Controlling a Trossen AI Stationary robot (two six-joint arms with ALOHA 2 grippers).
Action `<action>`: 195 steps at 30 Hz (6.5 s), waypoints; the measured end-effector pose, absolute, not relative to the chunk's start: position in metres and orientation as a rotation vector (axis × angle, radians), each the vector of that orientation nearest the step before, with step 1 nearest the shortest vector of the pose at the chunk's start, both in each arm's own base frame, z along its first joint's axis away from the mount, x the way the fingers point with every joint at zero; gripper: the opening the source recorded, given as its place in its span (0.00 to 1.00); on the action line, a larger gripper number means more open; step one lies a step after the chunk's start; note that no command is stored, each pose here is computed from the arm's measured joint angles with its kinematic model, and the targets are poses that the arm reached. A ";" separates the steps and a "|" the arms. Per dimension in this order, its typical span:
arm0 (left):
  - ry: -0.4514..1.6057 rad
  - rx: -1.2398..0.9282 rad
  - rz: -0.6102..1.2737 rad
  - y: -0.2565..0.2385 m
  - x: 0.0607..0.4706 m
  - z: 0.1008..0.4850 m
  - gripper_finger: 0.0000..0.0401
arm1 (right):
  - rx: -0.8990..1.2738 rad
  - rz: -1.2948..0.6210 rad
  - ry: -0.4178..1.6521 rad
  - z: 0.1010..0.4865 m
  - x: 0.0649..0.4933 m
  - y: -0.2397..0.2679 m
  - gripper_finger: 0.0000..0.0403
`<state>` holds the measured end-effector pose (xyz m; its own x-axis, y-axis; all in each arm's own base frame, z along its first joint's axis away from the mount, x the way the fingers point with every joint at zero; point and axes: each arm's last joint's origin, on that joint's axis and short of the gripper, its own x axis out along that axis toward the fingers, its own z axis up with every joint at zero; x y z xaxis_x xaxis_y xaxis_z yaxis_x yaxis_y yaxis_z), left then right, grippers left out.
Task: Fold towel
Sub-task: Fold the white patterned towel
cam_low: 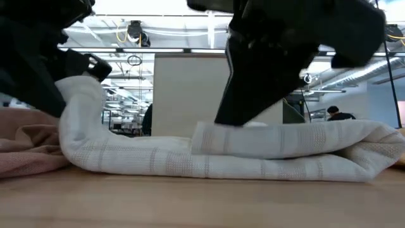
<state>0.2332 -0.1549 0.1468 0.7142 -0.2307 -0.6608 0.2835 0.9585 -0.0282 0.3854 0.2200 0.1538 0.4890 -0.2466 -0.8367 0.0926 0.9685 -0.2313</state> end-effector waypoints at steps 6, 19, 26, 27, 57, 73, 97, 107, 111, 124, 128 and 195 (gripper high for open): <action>0.610 0.240 -0.296 -0.163 0.247 0.169 0.16 | -0.143 -0.178 1.016 0.139 0.393 0.224 0.21; 0.425 0.475 -0.373 -0.155 0.278 0.202 0.11 | -0.098 -0.116 0.841 0.142 0.417 0.224 0.21; 0.434 0.518 -0.447 -0.147 0.291 0.187 0.11 | -0.105 -0.076 0.847 0.139 0.417 0.227 0.21; 0.444 0.517 -0.455 -0.146 0.292 0.184 0.11 | -0.118 -0.072 0.846 0.142 0.415 0.228 0.21; 0.327 0.565 -0.518 -0.147 0.299 0.188 0.11 | -0.038 -0.351 1.078 0.164 0.336 0.257 0.21; 0.247 0.667 -0.632 -0.161 0.321 0.166 0.11 | -0.065 -0.362 1.088 0.147 0.349 0.249 0.21; 0.191 0.765 -0.741 -0.156 0.376 0.147 0.11 | -0.066 -0.349 1.077 0.147 0.352 0.249 0.21; 0.133 0.814 -0.772 -0.150 0.381 0.152 0.11 | -0.058 -0.324 1.064 0.147 0.354 0.251 0.21; 0.134 0.812 -0.770 -0.143 0.384 0.152 0.11 | -0.057 -0.324 1.065 0.147 0.354 0.251 0.21; 0.133 0.798 -0.770 -0.134 0.388 0.153 0.11 | -0.066 -0.322 1.072 0.158 0.349 0.250 0.23; 0.133 0.798 -0.770 -0.134 0.388 0.153 0.11 | -0.066 -0.311 1.063 0.167 0.345 0.251 0.29; 0.127 0.771 -0.738 -0.146 0.385 0.156 0.42 | -0.013 -0.452 0.763 0.199 0.316 0.275 0.36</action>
